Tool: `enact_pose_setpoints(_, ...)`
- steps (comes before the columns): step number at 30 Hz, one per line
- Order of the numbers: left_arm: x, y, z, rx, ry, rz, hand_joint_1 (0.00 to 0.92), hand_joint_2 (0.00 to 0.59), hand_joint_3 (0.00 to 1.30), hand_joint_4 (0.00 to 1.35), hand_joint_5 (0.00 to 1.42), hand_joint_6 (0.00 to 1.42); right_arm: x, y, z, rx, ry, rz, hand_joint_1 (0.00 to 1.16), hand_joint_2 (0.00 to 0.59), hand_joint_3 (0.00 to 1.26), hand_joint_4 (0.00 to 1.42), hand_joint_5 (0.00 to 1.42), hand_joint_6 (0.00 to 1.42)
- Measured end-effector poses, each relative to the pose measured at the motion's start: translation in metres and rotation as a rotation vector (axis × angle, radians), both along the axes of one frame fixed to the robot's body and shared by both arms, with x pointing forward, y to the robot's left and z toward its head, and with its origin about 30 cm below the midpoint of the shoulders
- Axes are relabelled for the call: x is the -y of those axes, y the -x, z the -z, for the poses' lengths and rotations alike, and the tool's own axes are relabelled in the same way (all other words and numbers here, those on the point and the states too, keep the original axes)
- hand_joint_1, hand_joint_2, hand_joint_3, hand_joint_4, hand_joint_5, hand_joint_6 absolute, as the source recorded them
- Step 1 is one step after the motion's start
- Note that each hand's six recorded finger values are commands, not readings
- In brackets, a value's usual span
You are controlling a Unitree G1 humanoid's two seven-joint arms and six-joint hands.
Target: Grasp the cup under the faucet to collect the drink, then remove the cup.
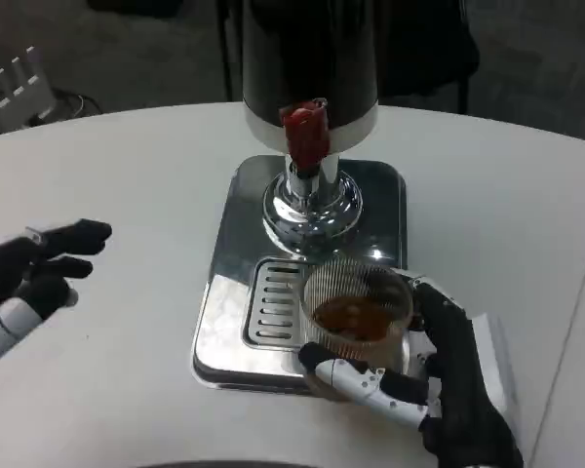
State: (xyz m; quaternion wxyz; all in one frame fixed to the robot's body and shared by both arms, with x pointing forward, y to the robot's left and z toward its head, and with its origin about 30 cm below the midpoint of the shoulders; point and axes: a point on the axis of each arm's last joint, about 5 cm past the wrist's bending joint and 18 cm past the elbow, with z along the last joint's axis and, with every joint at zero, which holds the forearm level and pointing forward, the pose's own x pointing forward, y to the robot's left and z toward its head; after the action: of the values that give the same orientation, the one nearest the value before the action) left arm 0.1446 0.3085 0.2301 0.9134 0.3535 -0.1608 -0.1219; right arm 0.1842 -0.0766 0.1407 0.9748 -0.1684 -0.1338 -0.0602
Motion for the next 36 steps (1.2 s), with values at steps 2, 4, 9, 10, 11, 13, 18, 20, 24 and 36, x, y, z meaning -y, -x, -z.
enact_pose_setpoints(2,0.002,0.001,0.005,-0.019,-0.069,-0.014,0.0,0.13,0.14,0.06,0.11,0.24,0.0008,0.004,-0.0009,-0.001,0.006,-0.01,0.96,0.121,1.07,1.25,1.42,1.42)
enact_pose_setpoints(4,0.004,0.003,0.008,-0.022,-0.138,-0.03,0.0,0.122,0.11,0.01,0.07,0.22,0.0019,0.007,-0.0028,0.003,0.017,-0.012,0.96,0.121,1.07,1.25,1.42,1.42)
enact_pose_setpoints(9,0.012,0.006,0.015,-0.039,-0.277,-0.05,0.0,0.115,0.05,0.0,0.0,0.18,0.0028,0.011,-0.0046,0.004,0.041,-0.025,0.96,0.121,1.07,1.25,1.42,1.42)
enact_pose_setpoints(10,0.013,0.007,0.015,-0.041,-0.284,-0.052,0.0,0.114,0.03,0.0,0.0,0.17,0.0028,0.011,-0.0046,0.003,0.041,-0.026,0.96,0.121,1.07,1.25,1.42,1.42)
enact_pose_setpoints(11,0.015,0.008,0.016,-0.042,-0.306,-0.058,0.0,0.113,0.03,0.0,0.0,0.15,0.003,0.012,-0.0045,-0.002,0.044,-0.03,0.96,0.121,1.07,1.25,1.42,1.42)
enact_pose_setpoints(13,0.019,0.009,0.017,-0.044,-0.34,-0.056,0.0,0.111,0.02,0.0,0.0,0.13,0.0033,0.012,-0.0045,-0.008,0.048,-0.031,0.96,0.121,1.07,1.26,1.42,1.42)
enact_pose_setpoints(18,0.024,0.011,0.018,-0.049,-0.378,-0.045,0.0,0.11,0.01,0.0,0.0,0.12,0.0031,0.012,-0.0046,-0.01,0.055,-0.038,0.96,0.121,1.07,1.26,1.42,1.42)
enact_pose_setpoints(20,0.025,0.012,0.018,-0.046,-0.379,-0.043,0.0,0.11,0.01,0.0,0.0,0.12,0.0027,0.012,-0.0046,-0.011,0.057,-0.043,0.96,0.121,1.07,1.26,1.42,1.42)
enact_pose_setpoints(24,0.025,0.015,0.02,-0.06,-0.385,-0.048,0.0,0.114,0.0,0.0,0.0,0.11,0.0023,0.012,-0.0047,-0.009,0.061,-0.045,0.96,0.122,1.07,1.26,1.42,1.42)
enact_pose_setpoints(36,0.039,0.02,0.023,-0.042,-0.47,-0.005,0.0,0.108,0.0,0.0,0.0,0.07,0.0038,0.015,-0.0138,0.028,0.073,-0.083,0.97,0.123,1.07,1.26,1.42,1.42)
